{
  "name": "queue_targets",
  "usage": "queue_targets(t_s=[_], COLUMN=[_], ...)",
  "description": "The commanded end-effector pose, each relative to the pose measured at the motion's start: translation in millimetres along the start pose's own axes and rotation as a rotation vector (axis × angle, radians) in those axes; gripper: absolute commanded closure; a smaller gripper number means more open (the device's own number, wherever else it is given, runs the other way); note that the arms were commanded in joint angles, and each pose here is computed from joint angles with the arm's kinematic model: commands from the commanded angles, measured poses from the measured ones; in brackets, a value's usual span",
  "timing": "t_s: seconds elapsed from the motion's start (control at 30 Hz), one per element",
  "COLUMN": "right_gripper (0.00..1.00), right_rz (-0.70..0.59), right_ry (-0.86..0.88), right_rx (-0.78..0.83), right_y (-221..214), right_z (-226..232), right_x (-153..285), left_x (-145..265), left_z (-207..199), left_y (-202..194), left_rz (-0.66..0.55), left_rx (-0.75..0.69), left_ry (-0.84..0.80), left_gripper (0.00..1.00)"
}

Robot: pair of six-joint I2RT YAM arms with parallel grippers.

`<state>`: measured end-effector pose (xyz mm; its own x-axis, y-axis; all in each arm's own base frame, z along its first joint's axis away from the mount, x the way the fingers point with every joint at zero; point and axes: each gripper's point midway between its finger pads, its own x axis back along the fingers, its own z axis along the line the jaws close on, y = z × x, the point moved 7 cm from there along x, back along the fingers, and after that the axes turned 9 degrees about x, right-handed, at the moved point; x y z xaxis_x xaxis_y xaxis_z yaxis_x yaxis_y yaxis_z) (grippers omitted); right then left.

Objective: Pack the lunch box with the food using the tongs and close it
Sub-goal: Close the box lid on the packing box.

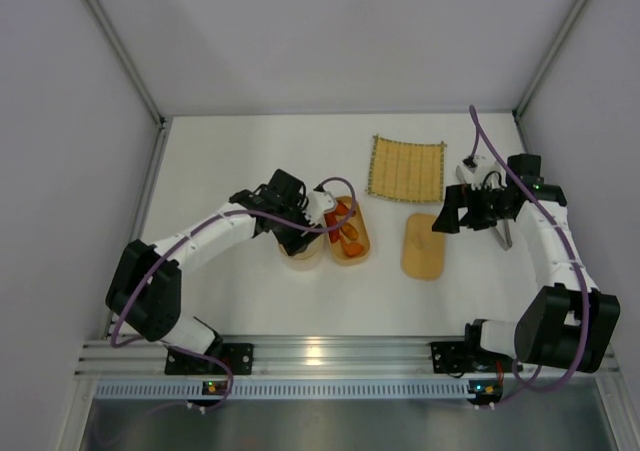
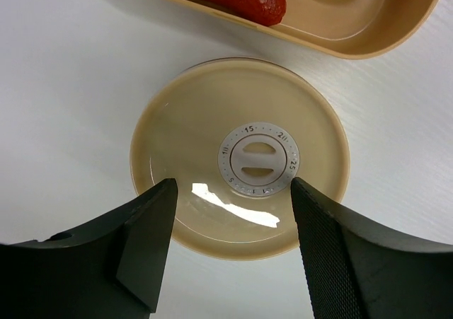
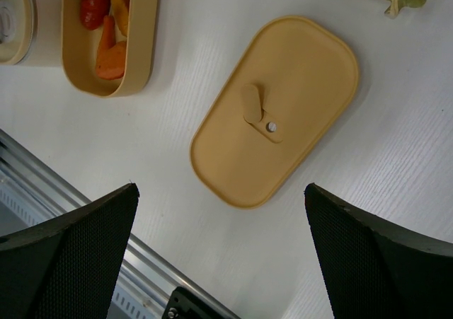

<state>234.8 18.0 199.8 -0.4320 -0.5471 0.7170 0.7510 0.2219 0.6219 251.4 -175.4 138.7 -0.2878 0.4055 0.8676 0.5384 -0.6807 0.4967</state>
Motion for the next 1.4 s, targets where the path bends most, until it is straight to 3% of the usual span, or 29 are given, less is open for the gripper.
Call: queue_targets(t_s=[0.0,0.27,0.43,0.8,1.0,1.37], right_gripper=[0.01,0.01,0.01,0.00,0.01,0.01], right_rz=[-0.042,-0.046,-0.046,-0.046,-0.034,-0.032], right_ry=[0.018,0.021,0.025,0.025,0.013,0.019], right_rx=[0.041,0.047,0.046,0.043,0.054,0.045], right_y=[11.7,11.9,10.2,8.3,3.0,-0.1], right_z=[4.7,5.7,6.0,5.9,5.5,4.0], right_x=[1.6,2.5,1.5,0.1,0.0,-4.5], left_x=[7.4,62.5,85.6,21.3,7.0,-11.3], left_z=[-13.7,-5.2,-0.4,3.3,7.3,-2.5], left_y=[-83.5,15.7,48.9,54.5,76.5,71.0], left_rz=[0.466,0.133,0.000,0.088,0.025,0.022], left_rx=[0.027,0.037,0.026,0.044,0.122,0.204], left_ry=[-0.048,-0.005,0.034,-0.073,-0.062,-0.138], left_gripper=[0.29,0.30,0.33,0.46,0.46,0.46])
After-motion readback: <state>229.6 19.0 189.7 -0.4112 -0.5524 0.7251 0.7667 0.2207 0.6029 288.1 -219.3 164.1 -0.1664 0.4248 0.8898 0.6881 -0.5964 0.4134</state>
